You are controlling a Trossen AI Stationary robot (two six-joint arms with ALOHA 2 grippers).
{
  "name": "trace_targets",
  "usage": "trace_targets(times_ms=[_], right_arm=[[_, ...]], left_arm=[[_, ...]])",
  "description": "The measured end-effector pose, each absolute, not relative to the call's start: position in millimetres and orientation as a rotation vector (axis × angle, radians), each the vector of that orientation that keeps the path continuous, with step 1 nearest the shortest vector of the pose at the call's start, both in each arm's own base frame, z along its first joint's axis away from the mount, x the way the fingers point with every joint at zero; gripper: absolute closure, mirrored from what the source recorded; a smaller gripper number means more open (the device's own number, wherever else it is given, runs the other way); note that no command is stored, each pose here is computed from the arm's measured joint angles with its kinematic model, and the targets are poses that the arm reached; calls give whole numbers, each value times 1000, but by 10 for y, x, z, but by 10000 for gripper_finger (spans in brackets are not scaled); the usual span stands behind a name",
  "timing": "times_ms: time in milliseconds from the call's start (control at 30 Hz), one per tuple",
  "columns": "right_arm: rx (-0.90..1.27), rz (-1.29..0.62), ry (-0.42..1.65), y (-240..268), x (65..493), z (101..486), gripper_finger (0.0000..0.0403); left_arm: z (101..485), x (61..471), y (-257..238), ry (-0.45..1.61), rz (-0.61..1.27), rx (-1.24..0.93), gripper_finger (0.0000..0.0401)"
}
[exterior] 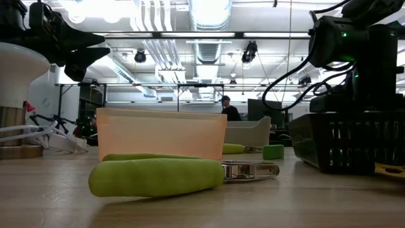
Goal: Pick & Place School Supplies
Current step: Put the green eraser into the gray bin
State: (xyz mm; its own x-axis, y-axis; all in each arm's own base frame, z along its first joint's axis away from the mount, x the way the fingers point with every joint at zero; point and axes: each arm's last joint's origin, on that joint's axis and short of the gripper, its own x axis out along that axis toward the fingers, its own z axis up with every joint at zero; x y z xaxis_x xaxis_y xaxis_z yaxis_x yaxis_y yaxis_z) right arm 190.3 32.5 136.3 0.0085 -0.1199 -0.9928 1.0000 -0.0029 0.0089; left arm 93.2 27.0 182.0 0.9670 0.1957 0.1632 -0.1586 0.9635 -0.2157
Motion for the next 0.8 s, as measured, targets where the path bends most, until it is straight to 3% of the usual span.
trace_targets(times_ms=[467,800], right_arm=[[1144,-1262,1117,329,1903,1368,324],[1143,-1253,1119,329,1898,1377,320]], left_arm=[[1820,932,270,-185,181,-203,213],[1820,932,270,-185,180,-203,213]])
